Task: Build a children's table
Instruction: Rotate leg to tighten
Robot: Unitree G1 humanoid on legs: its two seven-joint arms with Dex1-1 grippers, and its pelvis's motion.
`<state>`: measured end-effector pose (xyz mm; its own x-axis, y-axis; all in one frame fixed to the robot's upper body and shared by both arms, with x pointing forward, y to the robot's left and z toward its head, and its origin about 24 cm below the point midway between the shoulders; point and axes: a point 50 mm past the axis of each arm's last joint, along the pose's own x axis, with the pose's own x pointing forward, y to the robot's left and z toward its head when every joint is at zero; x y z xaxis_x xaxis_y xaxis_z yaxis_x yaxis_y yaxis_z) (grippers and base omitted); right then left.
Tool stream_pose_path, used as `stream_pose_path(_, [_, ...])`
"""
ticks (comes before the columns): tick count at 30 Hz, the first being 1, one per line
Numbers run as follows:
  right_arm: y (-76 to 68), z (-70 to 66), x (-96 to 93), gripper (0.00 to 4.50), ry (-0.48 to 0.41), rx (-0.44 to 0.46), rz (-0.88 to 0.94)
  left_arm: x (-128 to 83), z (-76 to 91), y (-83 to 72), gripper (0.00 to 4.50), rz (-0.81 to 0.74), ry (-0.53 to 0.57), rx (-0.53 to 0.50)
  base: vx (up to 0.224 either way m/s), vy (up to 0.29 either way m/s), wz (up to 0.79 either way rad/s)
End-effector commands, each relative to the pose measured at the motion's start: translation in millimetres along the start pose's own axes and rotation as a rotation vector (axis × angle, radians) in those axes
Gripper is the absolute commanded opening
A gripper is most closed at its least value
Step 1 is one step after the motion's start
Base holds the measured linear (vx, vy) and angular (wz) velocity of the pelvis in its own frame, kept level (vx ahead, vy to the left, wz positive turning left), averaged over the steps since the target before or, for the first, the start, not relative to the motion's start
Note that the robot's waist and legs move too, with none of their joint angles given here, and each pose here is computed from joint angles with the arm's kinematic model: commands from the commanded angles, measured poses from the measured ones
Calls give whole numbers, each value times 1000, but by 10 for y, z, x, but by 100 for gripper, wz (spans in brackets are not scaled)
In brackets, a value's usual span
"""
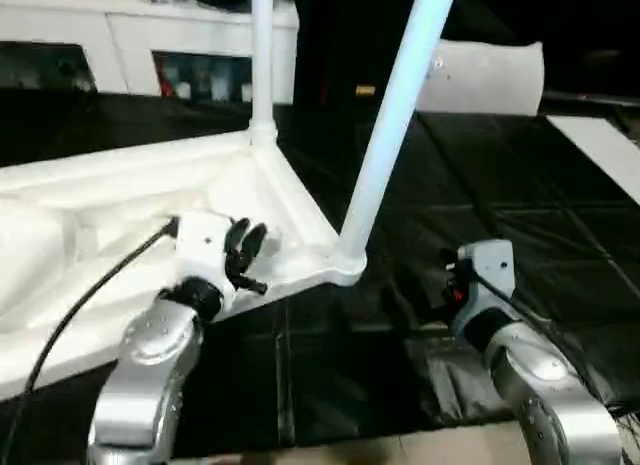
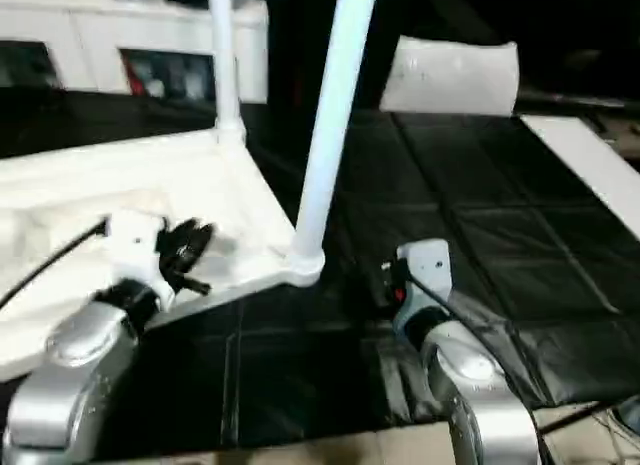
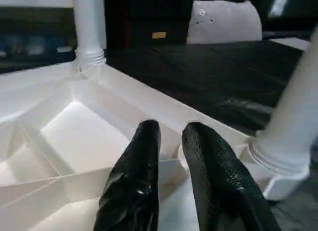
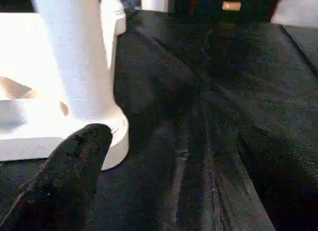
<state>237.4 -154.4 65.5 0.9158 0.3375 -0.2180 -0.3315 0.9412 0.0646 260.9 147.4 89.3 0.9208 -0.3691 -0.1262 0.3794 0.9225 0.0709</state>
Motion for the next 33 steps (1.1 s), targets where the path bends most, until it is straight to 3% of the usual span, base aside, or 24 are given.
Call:
stream_pose_path(1, [-22,21,12,450,-5,-28,1,77,-58,-45,120,-73,58,22,-98,-17,3])
stream_pose_path(3, [-26,24,21,450,-3,-33,3,128,-70,-49,120,-115,80,45,-96,-16,4])
stream_pose_path(4, [-38,34,40,450,-1,-47,6,215,-69,-67,120,-228,112,70,-82,-10,2])
stream_pose_path(8, [-65,59,62,450,-1,-83,26,353,-53,-35,120,-384,163,116,-64,-5,0])
stream_pose_path(18, [-81,68,78,450,9,-112,64,528,-86,54,120,-595,315,174,0,0,0])
stream_pose_path(20, [-84,63,80,450,11,-115,67,554,-90,60,152,-649,353,176,0,0,0])
stream_pose_path(23, [-88,60,79,450,13,-117,69,576,-96,62,159,-676,376,177,0,0,0])
stream_pose_path(25, [-95,56,74,450,15,-119,70,659,-76,78,195,-632,366,173,0,0,0])
stream_pose_path(33, [-88,62,82,450,19,-136,84,703,-131,118,195,-635,421,217,0,0,0])
